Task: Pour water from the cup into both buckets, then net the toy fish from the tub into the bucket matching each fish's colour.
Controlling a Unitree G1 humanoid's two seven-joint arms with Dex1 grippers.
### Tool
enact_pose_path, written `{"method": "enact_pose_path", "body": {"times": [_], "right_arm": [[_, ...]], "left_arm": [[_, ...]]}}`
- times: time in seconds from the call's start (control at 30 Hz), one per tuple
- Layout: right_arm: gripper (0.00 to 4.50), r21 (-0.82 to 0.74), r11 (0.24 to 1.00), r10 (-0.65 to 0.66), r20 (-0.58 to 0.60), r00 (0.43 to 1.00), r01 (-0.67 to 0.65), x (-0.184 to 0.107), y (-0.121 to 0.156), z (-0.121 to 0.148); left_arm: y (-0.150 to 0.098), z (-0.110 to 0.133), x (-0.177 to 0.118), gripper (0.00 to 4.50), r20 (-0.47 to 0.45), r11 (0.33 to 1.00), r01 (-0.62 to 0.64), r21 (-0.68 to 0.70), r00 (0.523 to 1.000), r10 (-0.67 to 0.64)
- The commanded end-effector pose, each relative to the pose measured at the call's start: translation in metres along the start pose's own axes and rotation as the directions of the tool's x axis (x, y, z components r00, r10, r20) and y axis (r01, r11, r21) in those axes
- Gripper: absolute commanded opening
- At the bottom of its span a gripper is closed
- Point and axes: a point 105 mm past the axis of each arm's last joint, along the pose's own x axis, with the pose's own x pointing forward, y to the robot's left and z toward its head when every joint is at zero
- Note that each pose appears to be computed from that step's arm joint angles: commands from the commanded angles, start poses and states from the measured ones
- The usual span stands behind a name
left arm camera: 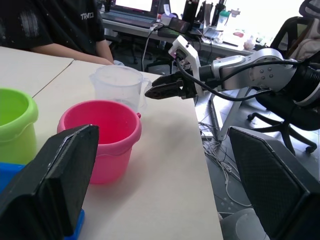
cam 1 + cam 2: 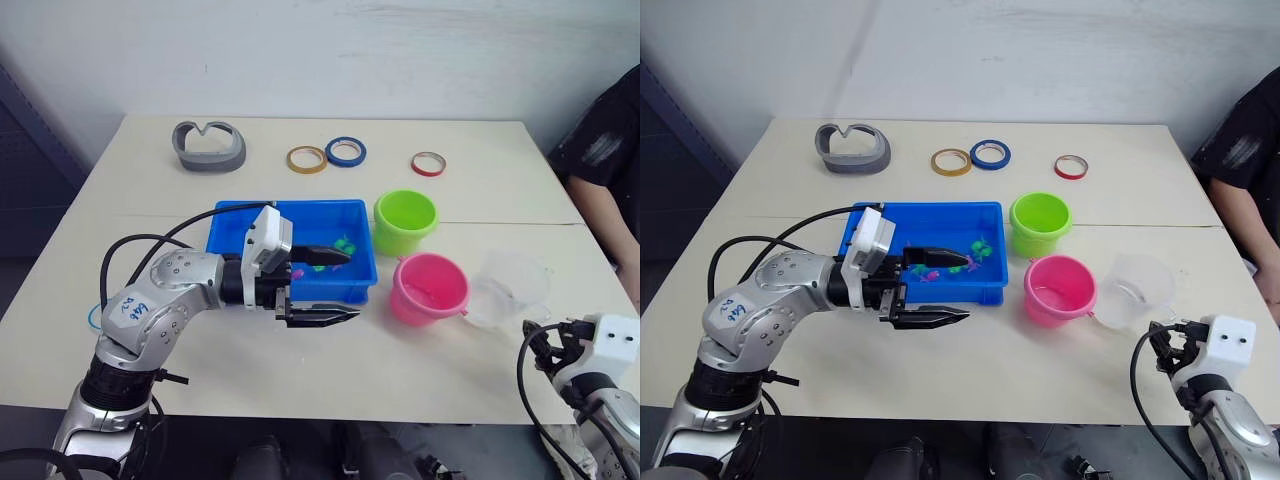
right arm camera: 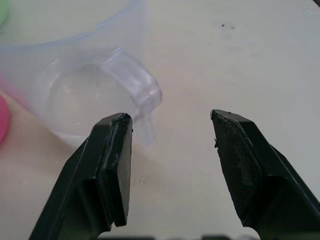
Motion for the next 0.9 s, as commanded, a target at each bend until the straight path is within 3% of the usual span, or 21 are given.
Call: {"method": "enact_pose_path", "body": {"times": [0.03, 0.8, 0.9], "right_arm": [[2.65, 0.002, 0.999, -0.043, 0.049, 0.998, 0.043, 0.002, -0.007, 0.009], [2.65, 0.062, 0.993, -0.109, 0.115, 0.987, 0.102, 0.031, -0.008, 0.015], [1.80, 0.058, 0.994, -0.102, 0.117, 0.988, 0.096, 0.033, -0.006, 0.015]], "left_arm": [[-0.002, 0.007, -0.003, 4.50, 0.011, 0.999, -0.010, 0.040, 1.000, 0.009], [-0.001, 0.003, -0.004, 4.50, -0.013, 0.998, -0.015, 0.055, 1.000, 0.015], [-0.001, 0.003, -0.004, 4.50, -0.016, 0.998, -0.014, 0.057, 1.000, 0.015]]}}
